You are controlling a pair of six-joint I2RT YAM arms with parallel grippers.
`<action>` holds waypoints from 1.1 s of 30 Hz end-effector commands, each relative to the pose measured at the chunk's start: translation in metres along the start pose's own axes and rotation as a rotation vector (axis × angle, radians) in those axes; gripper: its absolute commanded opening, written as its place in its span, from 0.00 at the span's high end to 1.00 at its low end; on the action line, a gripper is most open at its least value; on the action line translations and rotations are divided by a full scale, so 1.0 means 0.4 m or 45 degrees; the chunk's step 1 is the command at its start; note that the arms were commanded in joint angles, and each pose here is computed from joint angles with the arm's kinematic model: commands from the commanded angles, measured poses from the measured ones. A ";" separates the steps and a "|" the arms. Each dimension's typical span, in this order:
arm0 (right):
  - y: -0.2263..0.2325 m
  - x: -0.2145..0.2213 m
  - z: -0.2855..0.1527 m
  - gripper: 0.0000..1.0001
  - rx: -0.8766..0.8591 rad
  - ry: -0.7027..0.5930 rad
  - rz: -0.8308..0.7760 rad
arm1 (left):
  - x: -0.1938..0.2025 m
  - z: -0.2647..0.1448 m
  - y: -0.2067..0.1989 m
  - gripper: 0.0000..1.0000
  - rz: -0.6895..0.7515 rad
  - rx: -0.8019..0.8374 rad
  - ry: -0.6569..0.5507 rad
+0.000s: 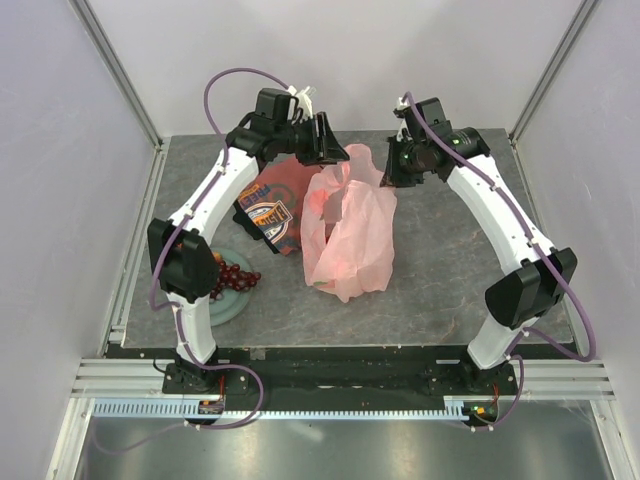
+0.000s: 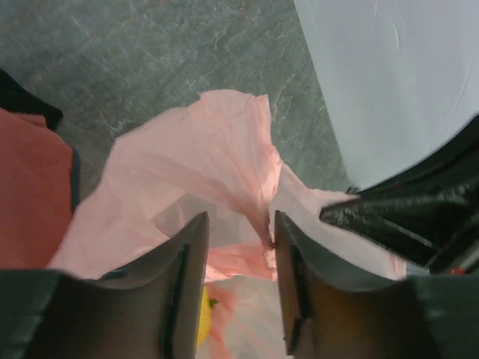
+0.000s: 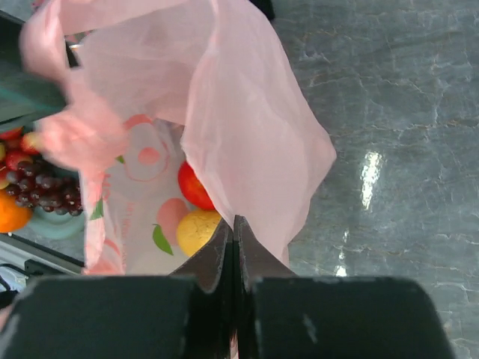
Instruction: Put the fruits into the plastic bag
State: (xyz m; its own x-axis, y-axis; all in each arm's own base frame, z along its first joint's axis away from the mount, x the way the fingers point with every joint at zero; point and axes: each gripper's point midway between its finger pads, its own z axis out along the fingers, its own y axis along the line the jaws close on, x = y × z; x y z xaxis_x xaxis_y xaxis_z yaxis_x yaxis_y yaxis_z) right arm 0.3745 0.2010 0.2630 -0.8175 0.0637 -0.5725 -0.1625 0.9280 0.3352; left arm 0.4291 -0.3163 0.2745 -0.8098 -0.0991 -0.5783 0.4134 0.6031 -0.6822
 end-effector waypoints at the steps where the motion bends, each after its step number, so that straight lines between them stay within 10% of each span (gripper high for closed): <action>1: -0.032 0.005 0.007 1.00 -0.006 0.009 0.070 | -0.108 -0.100 -0.125 0.39 0.269 0.114 -0.202; 14: -0.090 -0.003 0.033 1.00 -0.026 0.022 0.152 | -0.151 -0.515 -0.079 0.02 0.305 -0.419 -0.715; 22: -0.088 0.004 0.039 1.00 -0.041 0.028 0.154 | 0.190 -0.706 0.221 0.01 -0.226 -1.158 -0.483; 33: -0.065 0.012 0.040 1.00 -0.110 0.037 0.164 | 0.465 -0.889 0.394 0.01 -0.756 -1.461 -0.600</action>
State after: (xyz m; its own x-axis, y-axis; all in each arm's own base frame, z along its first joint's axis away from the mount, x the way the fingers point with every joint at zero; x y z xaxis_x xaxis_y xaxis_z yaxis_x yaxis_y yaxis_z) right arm 0.3822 0.1770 0.2232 -0.8699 0.1542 -0.4685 -0.0706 0.9012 0.4275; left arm 0.2265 0.0253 0.2191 -0.5431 -0.6089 -0.5782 -0.5965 0.7644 -0.2447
